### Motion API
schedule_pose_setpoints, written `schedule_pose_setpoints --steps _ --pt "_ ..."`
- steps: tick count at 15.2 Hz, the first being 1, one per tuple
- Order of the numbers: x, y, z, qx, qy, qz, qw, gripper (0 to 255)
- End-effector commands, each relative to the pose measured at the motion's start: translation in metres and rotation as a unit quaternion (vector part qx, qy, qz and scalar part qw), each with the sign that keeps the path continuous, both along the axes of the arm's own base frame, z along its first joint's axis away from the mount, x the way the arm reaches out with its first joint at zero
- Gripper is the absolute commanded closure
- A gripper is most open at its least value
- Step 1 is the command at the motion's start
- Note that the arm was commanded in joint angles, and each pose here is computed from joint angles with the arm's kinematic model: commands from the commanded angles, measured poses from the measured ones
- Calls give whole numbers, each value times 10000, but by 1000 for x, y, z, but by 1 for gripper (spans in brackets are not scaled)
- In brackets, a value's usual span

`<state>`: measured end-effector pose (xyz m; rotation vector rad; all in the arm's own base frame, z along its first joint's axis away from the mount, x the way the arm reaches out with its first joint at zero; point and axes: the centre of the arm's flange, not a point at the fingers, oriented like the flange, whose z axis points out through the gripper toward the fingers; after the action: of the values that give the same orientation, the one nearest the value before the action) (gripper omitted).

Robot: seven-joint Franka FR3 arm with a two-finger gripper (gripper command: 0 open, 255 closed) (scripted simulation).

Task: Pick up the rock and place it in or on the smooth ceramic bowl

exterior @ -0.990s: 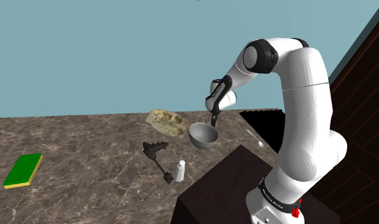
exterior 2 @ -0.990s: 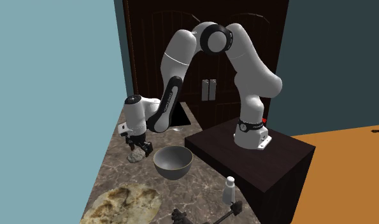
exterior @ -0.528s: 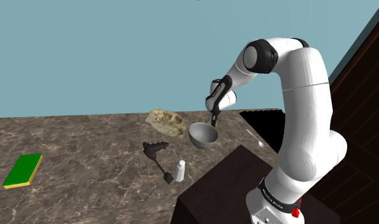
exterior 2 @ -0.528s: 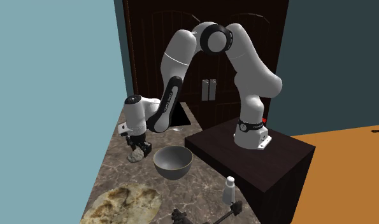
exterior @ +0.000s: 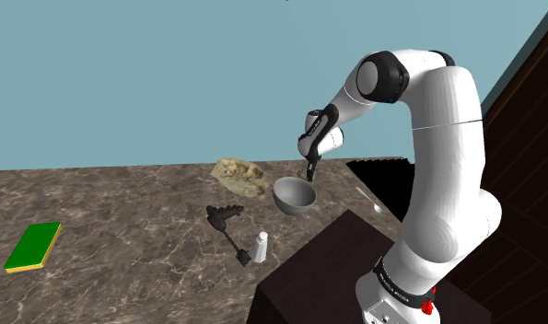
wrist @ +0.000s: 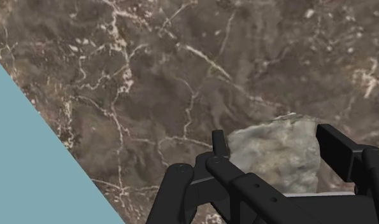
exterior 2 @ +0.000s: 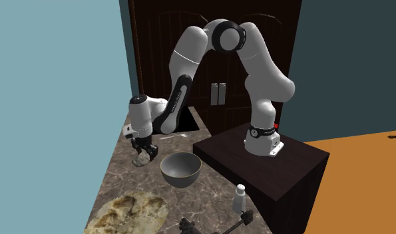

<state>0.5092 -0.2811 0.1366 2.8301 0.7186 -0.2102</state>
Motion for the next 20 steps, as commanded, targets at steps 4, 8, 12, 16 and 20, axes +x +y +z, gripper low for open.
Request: schedule_pose_setpoints --steps 4,8,12,16,20 --pt "0 0 27 1 1 0 10000 255" --pt "0 0 49 1 1 0 10000 255" --pt "0 0 70 1 1 0 10000 255" --pt "0 0 91 1 1 0 10000 255" --pt "0 0 112 1 1 0 10000 255"
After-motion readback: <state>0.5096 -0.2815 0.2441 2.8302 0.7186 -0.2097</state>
